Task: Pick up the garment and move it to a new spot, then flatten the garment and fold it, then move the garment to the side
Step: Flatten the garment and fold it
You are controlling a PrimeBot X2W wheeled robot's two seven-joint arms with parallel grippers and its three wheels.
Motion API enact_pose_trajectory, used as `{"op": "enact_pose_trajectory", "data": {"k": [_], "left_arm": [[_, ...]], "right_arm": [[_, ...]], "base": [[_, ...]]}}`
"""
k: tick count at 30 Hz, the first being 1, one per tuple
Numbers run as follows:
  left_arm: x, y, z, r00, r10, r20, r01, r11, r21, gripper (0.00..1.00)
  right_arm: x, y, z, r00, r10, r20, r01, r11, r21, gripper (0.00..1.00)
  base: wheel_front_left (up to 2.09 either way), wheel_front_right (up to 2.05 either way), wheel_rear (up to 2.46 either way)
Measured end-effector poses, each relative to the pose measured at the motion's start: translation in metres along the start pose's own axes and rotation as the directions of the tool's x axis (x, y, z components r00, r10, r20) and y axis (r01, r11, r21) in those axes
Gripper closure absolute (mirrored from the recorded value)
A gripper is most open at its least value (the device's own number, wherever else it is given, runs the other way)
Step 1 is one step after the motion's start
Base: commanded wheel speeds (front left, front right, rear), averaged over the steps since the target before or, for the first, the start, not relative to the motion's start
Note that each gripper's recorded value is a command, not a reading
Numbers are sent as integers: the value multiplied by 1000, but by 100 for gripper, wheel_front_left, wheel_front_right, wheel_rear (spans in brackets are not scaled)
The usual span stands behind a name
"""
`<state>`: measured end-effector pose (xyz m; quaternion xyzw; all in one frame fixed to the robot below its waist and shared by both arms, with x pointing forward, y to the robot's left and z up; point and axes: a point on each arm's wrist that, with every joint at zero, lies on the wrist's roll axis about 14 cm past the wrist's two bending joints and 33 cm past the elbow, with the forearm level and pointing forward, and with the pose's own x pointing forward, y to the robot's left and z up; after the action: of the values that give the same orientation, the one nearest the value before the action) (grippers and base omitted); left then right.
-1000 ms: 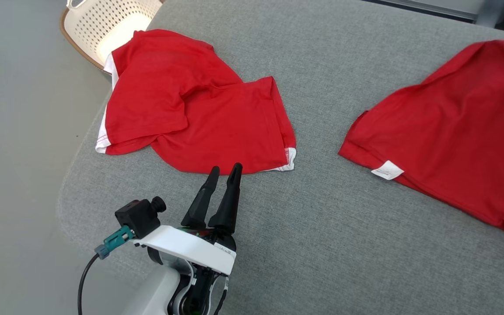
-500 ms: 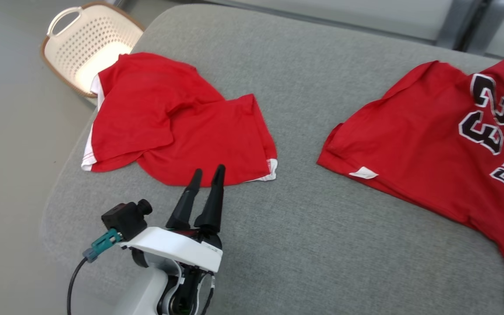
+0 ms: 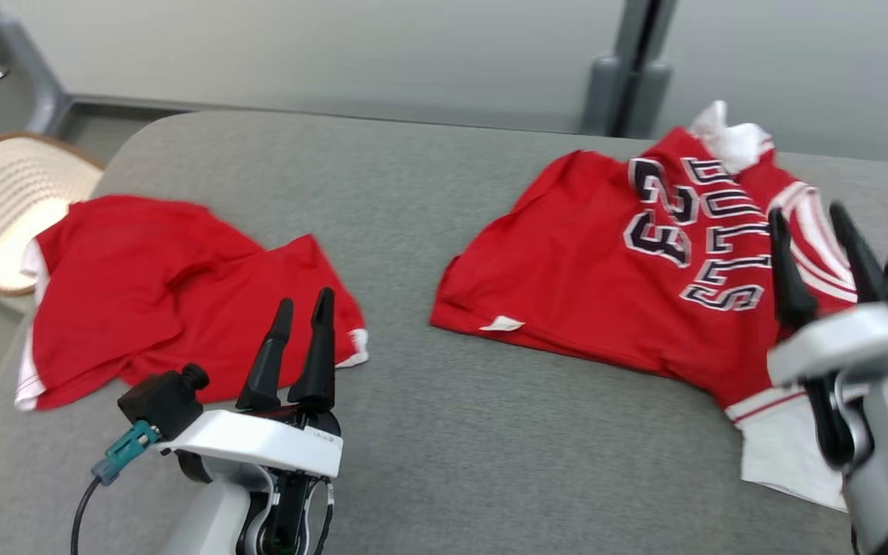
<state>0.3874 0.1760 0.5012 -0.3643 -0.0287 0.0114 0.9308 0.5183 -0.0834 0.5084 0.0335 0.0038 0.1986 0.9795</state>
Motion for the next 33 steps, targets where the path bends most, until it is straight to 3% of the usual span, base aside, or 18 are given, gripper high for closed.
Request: {"op": "enact_pose_trajectory", "data": {"k": [6, 11, 15, 20, 21, 23, 29, 33], "left_arm": [[13, -17, -22, 997, -56, -58, 57, 998, 19, 0], [41, -30, -53, 981, -103, -167, 129, 979, 155, 0], [79, -36, -81, 939, -102, -327, 220, 911, 347, 0], [131, -49, -109, 884, -95, -458, 353, 779, 518, 0], [144, -44, -125, 857, -63, -512, 386, 737, 555, 0], [154, -37, -141, 827, -28, -562, 418, 699, 581, 0], [162, -18, -191, 731, 39, -682, 495, 657, 568, 0], [167, -9, -206, 709, 59, -702, 506, 651, 565, 0]], "right_arm": [[-75, -30, -9, 986, -159, 43, 152, 980, 130, 0], [-108, -52, -5, 965, -258, 54, 249, 959, 134, 0], [-121, -71, -2, 943, -327, 59, 317, 939, 129, 0], [-133, -88, -16, 921, -390, 15, 385, 915, 124, 0], [-138, -94, -25, 910, -415, -8, 413, 902, 124, 0], [-145, -101, -33, 897, -440, -30, 441, 890, 119, 0], [-164, -120, -52, 854, -514, -79, 520, 848, 102, 0], [-173, -127, -59, 835, -542, -99, 550, 828, 110, 0]], "base": [[0, 0, 0], [0, 0, 0], [0, 0, 0], [0, 0, 0], [0, 0, 0], [0, 0, 0], [0, 0, 0], [0, 0, 0]]}}
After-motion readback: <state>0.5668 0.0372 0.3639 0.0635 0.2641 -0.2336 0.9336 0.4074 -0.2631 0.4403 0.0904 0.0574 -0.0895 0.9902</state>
